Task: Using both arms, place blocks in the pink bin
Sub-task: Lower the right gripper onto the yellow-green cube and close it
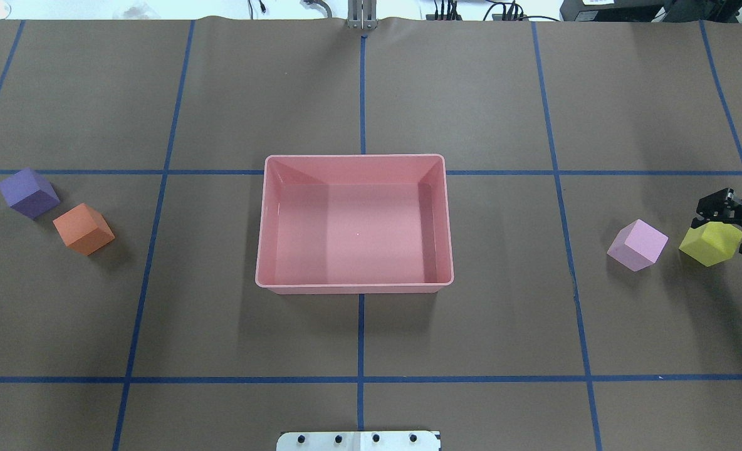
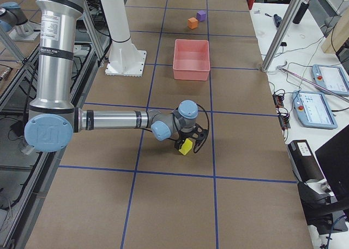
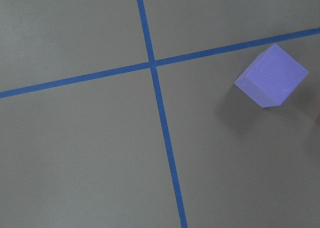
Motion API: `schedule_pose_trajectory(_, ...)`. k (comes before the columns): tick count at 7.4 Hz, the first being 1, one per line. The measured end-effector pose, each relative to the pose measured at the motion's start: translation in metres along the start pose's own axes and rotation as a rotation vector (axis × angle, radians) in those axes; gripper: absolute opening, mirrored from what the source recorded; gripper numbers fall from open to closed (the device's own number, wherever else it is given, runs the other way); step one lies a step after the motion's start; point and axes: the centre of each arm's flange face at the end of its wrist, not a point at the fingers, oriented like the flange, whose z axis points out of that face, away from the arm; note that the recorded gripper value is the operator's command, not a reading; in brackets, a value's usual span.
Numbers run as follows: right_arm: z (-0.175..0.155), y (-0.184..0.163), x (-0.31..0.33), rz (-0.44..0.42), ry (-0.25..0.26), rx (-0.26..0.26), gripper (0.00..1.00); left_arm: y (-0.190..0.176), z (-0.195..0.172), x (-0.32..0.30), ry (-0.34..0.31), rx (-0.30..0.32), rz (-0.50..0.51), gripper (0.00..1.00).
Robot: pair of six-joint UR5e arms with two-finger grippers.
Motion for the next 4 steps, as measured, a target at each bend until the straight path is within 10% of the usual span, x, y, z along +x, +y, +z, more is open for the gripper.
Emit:
schedule_pose_trajectory(2,0.0069,-0.0022,0.0102,0.018,0.009,0.006,0.8,-0.0003,-0.0009,0.0008,0.001,0.003,0.002,1.0)
schedule_pose_trajectory(4,0.0098,-0.0039,0.0119,0.025,0.017,0.012,0.07,-0.0009,-0.0029,0.0028,0.001,0.007,0.006,1.0)
